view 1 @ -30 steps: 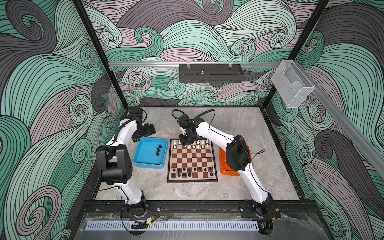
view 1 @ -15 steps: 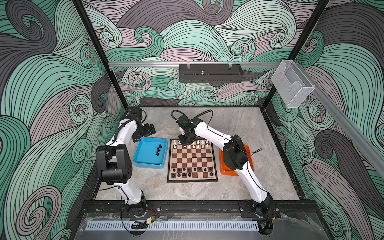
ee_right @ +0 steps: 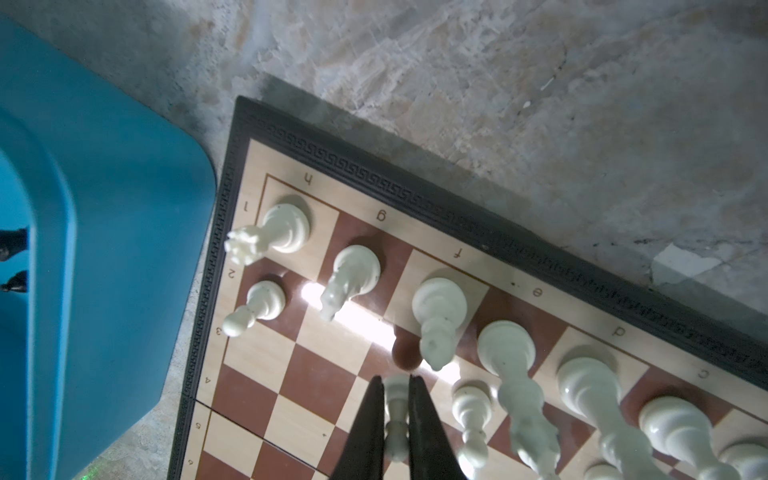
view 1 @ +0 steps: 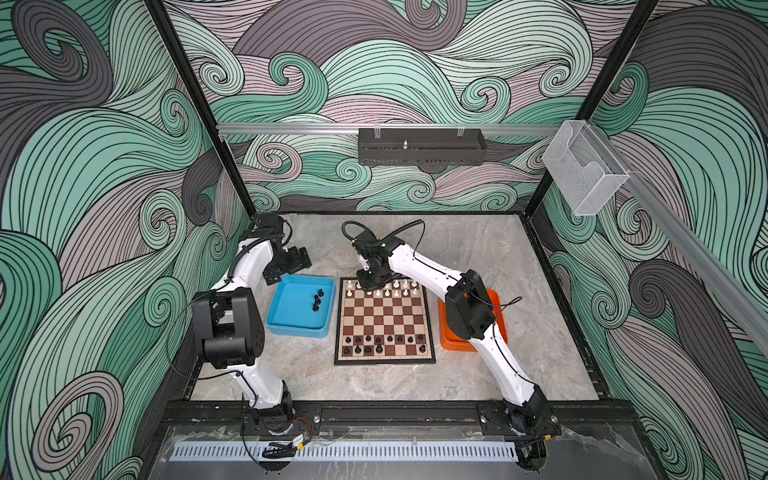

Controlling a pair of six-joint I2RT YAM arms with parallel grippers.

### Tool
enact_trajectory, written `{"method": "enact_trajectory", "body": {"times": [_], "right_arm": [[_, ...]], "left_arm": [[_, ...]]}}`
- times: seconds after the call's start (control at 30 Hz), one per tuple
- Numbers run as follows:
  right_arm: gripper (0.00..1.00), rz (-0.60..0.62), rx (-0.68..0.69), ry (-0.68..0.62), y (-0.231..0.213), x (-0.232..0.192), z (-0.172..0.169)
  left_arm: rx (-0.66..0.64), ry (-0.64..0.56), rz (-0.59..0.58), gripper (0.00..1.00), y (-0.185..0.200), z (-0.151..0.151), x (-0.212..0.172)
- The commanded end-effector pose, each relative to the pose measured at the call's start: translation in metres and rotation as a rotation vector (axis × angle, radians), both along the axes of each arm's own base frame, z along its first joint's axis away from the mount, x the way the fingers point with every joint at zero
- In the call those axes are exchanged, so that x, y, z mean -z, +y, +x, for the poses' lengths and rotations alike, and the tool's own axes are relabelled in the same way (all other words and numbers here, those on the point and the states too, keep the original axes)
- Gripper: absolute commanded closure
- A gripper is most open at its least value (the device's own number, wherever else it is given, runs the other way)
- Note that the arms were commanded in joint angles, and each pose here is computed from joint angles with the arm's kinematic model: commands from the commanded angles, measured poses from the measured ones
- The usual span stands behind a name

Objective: Set up the chess pieces on the board
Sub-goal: 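Lower the white pawn into the second row from the board's far edge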

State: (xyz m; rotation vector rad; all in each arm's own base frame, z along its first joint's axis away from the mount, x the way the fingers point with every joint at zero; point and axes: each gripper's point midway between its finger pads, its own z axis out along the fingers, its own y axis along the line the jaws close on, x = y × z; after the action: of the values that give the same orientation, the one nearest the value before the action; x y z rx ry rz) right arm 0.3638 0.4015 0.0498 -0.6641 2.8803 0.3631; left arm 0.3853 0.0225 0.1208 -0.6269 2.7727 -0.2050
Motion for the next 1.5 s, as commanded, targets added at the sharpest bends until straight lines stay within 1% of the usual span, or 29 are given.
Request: {"method": "enact_trajectory", "body": {"times": [0.0,0.63,0.9,1.2,1.47], "right_arm": [[0.86,-0.008,0.009,0.029,0.001,0.008,-0.003],[0.83,-0.015,0.007,0.03,0.0,0.013,-0.001],[0.82,0.011,0.004,-0.003,0.003,-0.006,0.002],[0.78,0.032,0.002,-0.037,0.001,-0.03,0.001],[0.76,0.024,-0.013,-0.033,-0.007,-0.04,-0.011]], "left_arm": [[-0.015,0.011,-0.018,0.01,0.002,0.0,0.005],[-0.018,0.01,-0.033,0.01,0.001,0.0,0.005],[-0.022,0.008,-0.036,0.01,0.003,0.0,0.005],[-0.025,0.006,-0.04,0.01,0.003,0.001,0.005],[-0.027,0.005,-0.041,0.01,0.004,0.001,0.005]]}}
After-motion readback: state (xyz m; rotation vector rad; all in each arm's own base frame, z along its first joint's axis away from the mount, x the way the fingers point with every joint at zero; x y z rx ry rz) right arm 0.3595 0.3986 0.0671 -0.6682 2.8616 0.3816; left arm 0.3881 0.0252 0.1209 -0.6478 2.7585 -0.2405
